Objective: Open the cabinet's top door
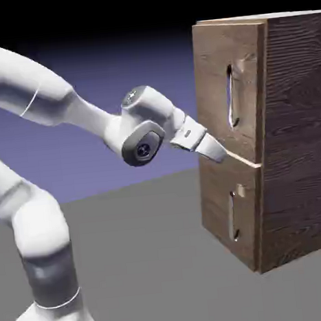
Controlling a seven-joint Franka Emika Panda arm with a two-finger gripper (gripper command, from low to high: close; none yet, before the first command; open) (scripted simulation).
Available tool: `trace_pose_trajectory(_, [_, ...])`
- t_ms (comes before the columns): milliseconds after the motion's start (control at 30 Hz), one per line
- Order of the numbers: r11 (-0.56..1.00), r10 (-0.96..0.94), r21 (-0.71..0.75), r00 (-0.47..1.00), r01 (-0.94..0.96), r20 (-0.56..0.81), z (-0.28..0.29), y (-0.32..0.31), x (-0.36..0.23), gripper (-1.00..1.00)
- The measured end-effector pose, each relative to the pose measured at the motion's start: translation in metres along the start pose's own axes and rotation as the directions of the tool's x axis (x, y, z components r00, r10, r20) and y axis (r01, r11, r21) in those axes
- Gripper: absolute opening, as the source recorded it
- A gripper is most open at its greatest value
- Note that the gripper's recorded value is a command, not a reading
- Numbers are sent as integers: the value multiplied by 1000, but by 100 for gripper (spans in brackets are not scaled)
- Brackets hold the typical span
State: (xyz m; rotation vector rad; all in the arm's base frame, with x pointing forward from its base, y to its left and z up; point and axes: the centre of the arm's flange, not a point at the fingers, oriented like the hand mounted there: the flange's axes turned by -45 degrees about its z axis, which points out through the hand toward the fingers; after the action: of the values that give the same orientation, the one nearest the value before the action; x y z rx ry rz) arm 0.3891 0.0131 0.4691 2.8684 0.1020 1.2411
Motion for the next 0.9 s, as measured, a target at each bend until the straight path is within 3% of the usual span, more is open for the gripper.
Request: trace_pose_trajectory(900, [998, -60, -43, 961, 50, -268, -66, -34, 33, 0])
